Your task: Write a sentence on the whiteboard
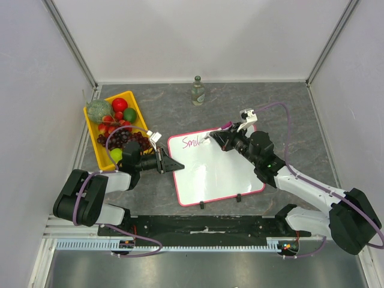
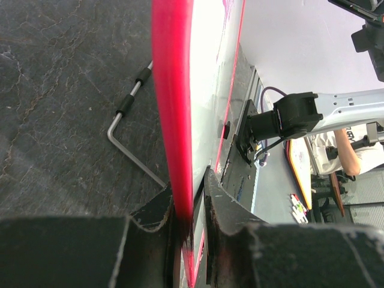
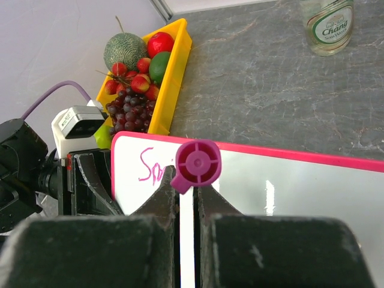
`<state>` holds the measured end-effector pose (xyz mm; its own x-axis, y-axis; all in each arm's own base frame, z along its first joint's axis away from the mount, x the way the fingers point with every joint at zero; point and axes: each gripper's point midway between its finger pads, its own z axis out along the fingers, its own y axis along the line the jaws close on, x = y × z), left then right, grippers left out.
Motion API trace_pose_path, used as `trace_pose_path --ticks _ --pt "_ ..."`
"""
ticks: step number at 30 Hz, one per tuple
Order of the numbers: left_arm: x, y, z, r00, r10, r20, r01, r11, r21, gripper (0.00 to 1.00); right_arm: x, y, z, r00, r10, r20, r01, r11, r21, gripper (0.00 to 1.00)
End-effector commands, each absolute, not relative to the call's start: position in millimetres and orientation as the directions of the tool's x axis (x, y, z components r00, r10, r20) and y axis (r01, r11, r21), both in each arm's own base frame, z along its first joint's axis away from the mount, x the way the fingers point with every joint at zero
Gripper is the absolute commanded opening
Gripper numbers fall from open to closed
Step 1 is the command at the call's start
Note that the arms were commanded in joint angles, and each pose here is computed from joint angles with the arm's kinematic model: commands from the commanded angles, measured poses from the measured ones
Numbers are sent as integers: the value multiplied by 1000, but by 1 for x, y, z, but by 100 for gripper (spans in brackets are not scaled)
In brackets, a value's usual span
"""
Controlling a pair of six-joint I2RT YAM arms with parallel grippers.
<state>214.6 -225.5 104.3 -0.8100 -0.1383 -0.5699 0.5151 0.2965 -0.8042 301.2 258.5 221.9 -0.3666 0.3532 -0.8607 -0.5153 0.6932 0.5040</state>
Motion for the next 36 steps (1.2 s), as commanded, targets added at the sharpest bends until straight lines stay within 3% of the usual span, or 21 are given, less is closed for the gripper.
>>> trace_pose_path --ticks 1,17,36 --pt "215 -223 83 -794 -103 -599 532 359 -766 2 312 255 237 -314 375 -872 -507 711 488 0" --pt "215 -223 82 -794 -103 -599 532 359 -766 2 319 234 237 -276 377 -884 -430 774 464 0" --pt "214 -223 83 -794 -102 -599 533 356 -767 2 316 253 236 -323 380 -867 -487 719 497 0"
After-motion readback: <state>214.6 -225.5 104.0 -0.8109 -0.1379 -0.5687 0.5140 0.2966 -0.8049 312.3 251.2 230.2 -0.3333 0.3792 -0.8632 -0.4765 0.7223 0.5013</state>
